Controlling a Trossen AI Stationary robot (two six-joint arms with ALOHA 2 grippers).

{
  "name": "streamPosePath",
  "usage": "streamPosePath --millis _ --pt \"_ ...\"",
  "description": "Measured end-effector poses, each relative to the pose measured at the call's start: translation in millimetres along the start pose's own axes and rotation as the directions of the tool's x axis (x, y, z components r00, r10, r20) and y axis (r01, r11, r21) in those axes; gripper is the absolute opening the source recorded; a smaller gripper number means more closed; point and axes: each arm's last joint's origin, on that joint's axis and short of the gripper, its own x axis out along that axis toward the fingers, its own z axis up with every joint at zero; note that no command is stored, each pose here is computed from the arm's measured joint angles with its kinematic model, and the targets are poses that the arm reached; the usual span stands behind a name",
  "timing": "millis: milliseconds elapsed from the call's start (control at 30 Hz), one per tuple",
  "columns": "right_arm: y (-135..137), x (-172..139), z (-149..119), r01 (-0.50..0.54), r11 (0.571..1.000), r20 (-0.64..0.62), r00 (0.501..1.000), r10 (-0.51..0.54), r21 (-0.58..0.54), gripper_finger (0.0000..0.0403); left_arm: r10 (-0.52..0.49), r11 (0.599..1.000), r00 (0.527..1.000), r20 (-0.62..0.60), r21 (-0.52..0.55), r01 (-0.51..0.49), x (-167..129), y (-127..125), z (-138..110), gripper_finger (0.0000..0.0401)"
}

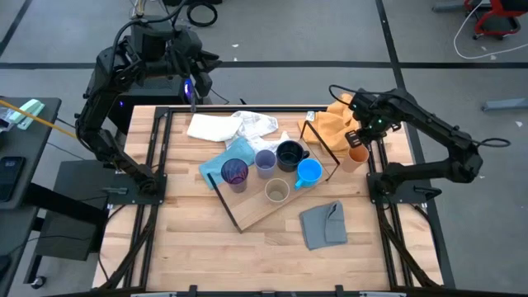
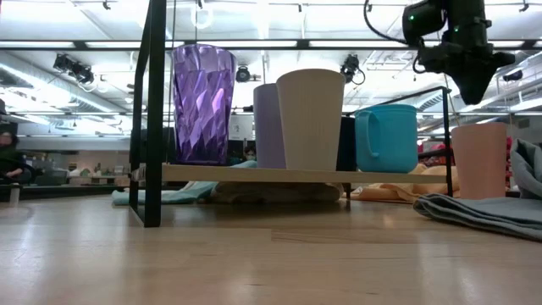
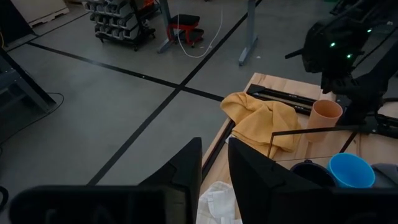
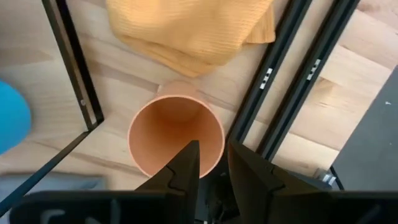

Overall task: Stack small to large cups/mugs on shelf
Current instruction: Put the orange cup on the shelf

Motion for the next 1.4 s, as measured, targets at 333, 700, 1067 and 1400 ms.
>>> streamPosePath --millis 333,700,1067,1400 --pt "-2 27 -1 -0.013 0.999 -0.135 0.991 0.007 -0.046 0.0091 0.000 1.000 1.000 0.000 -0.002 0.000 0 0 0 0.0084" --pt "-4 41 -10 -0.045 0.998 -0.155 0.987 0.038 -0.042 0.0091 0.000 1.000 1.000 0.001 0.000 0.000 0 0 0 0.0091" --pt "0 59 -6 -0.072 0.997 -0.126 0.990 0.067 -0.037 0.0091 0.000 1.000 1.000 0.002 -0.001 0.000 0 0 0 0.0086" --pt "5 45 2 -0.168 0.984 -0.053 0.985 0.165 -0.053 0.0091 0.000 1.000 1.000 0.002 0.002 0.000 0 0 0 0.0086"
